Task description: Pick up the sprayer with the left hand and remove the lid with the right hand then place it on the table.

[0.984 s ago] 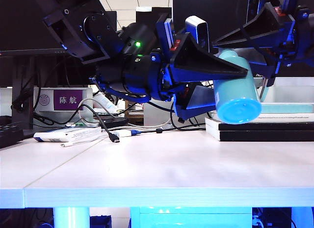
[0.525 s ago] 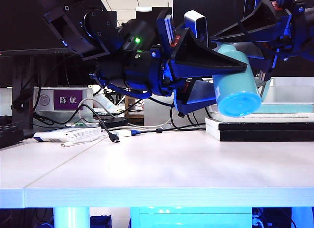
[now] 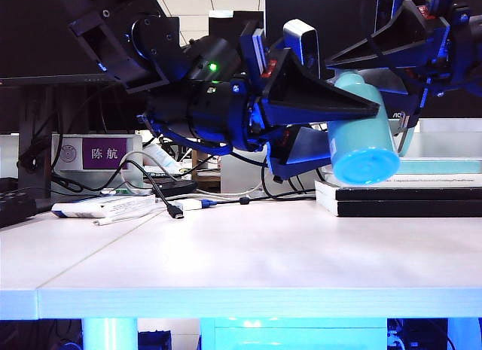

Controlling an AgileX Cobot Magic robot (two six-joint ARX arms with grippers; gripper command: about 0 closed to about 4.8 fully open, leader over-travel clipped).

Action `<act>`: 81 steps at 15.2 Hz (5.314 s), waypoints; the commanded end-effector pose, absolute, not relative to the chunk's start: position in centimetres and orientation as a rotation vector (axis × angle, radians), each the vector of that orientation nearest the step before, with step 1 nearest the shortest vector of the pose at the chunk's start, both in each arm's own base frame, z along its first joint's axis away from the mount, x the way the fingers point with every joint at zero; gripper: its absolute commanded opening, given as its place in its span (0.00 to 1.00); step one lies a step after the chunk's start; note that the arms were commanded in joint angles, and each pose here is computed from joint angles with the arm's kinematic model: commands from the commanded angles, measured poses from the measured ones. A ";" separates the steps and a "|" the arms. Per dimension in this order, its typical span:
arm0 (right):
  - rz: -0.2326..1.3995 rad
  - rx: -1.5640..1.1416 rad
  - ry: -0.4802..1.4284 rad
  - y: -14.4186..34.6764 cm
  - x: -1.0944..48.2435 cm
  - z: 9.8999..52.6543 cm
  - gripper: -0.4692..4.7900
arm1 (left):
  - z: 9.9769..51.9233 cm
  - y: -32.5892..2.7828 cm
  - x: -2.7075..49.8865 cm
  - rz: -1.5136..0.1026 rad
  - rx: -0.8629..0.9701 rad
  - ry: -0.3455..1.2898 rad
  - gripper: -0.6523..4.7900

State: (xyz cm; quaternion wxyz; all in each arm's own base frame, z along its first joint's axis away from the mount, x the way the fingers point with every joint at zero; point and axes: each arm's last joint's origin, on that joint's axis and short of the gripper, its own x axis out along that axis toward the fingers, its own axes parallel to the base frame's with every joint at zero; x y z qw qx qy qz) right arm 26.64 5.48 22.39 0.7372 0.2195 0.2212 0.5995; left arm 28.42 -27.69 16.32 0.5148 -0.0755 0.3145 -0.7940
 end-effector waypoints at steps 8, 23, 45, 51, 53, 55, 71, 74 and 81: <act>1.233 0.403 0.296 4.5 27.5 25.0 0.08 | 15.7 -27.6 26.6 -1.915 -0.149 0.833 0.27; 0.756 0.234 0.391 3.5 28.1 21.9 0.08 | 21.4 -22.0 33.5 -1.265 0.308 0.179 0.15; 0.528 0.165 0.380 3.3 30.4 18.9 0.08 | 14.9 -17.9 36.0 -1.068 0.133 0.220 0.11; 0.520 0.190 0.491 3.3 31.4 15.3 0.08 | 13.2 -17.9 36.1 -1.064 0.126 0.285 0.11; 0.516 0.188 0.490 3.3 31.7 14.6 0.08 | 13.0 -17.9 36.1 -1.064 0.127 0.289 0.11; 0.493 0.173 0.461 3.3 32.1 14.1 0.08 | 12.7 -17.9 36.1 -1.052 0.130 0.298 0.11; 0.458 0.166 0.516 3.3 32.8 10.2 0.68 | 10.8 -18.0 36.1 -1.039 0.103 0.366 0.48; 0.459 0.164 0.507 3.3 32.9 10.3 0.75 | 10.8 -18.0 36.1 -1.039 0.103 0.365 0.70; 0.473 0.164 0.487 3.3 32.9 10.5 1.00 | 10.9 -18.0 36.1 -1.038 0.097 0.367 1.00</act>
